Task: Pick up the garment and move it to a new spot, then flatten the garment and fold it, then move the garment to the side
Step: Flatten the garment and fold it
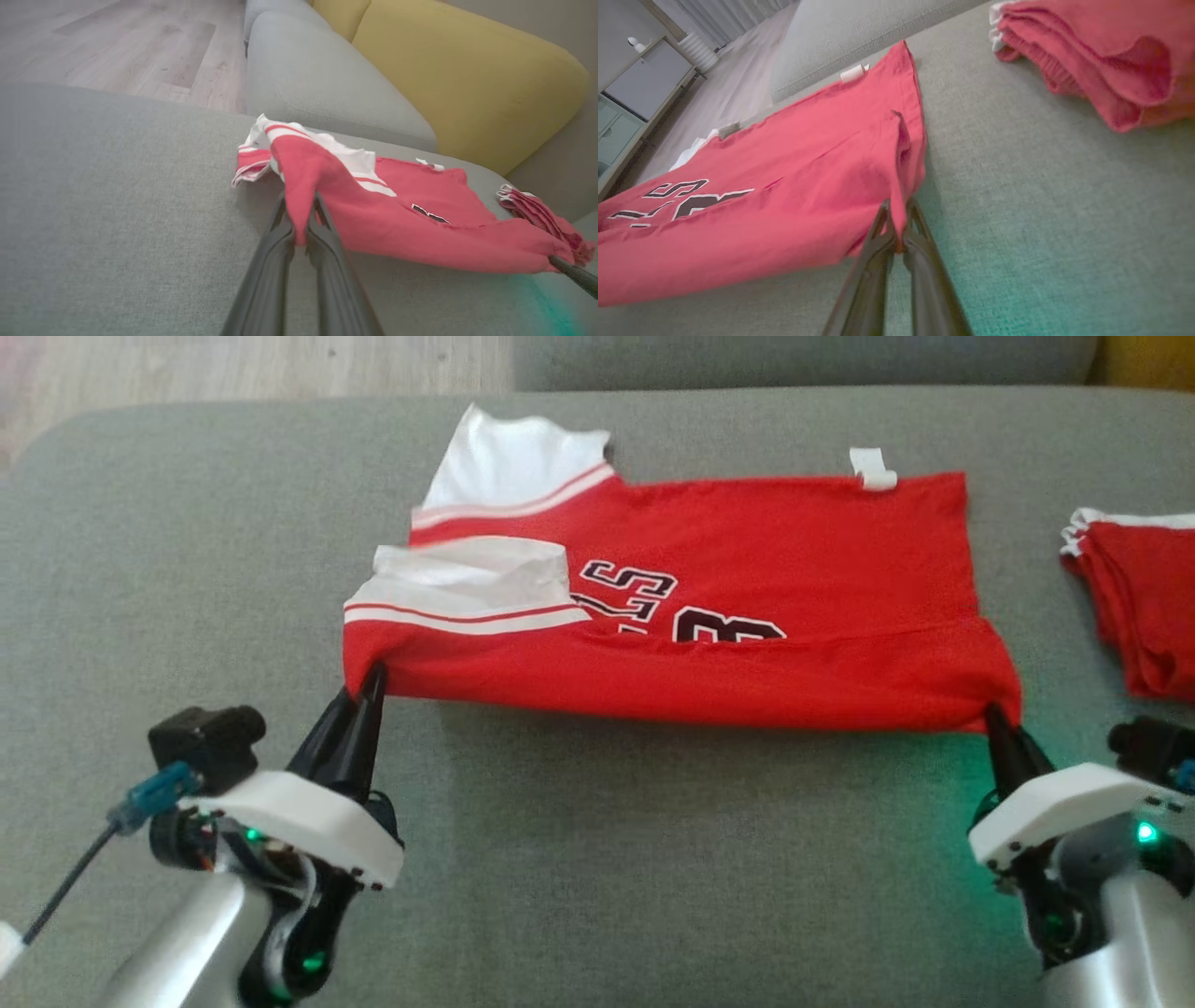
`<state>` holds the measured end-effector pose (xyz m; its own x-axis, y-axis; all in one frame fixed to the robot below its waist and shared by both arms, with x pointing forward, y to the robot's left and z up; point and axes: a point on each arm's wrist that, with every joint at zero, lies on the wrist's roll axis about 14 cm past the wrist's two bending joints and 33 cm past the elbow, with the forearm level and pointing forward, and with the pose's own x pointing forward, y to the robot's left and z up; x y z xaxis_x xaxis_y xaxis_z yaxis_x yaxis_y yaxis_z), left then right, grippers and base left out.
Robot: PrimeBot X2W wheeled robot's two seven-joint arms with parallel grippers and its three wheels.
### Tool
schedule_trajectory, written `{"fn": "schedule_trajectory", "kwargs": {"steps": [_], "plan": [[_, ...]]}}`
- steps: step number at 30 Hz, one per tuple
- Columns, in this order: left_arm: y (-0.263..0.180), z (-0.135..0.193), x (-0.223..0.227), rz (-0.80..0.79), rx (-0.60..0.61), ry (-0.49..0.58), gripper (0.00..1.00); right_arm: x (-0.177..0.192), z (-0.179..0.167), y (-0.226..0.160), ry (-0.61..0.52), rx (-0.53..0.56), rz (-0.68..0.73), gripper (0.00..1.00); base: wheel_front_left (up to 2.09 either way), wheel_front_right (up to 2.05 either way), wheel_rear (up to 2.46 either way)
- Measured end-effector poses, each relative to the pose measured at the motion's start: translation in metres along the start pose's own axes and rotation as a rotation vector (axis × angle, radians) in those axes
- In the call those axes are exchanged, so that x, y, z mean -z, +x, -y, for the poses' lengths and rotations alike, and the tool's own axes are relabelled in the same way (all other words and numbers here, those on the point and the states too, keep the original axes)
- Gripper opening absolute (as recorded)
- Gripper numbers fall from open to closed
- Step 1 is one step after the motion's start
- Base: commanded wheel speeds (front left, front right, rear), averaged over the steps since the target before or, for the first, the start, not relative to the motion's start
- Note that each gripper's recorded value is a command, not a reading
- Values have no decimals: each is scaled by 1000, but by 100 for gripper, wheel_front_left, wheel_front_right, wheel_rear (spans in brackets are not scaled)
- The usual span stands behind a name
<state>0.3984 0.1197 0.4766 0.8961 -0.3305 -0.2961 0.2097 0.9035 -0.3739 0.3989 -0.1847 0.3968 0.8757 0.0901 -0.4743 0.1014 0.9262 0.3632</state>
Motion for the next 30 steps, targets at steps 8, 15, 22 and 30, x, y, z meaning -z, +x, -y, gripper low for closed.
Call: {"fn": "schedule_trajectory", "kwargs": {"steps": [8, 15, 22, 30], "plan": [[-47, 7, 19, -86, -19, 9, 0, 14, 9, -34, -36, 18, -59, 0, 0, 0, 0], [-83, 12, 86, -220, -86, -149, 0, 42, 24, -67, -53, 58, -114, 0, 0, 0, 0], [-88, 5, 110, -260, -128, -181, 100, 53, 32, -81, -57, 81, -136, 100, 0, 0, 0], [-75, -5, 94, -233, -118, -117, 100, 43, 42, -82, -73, 116, -95, 100, 0, 0, 0]]}}
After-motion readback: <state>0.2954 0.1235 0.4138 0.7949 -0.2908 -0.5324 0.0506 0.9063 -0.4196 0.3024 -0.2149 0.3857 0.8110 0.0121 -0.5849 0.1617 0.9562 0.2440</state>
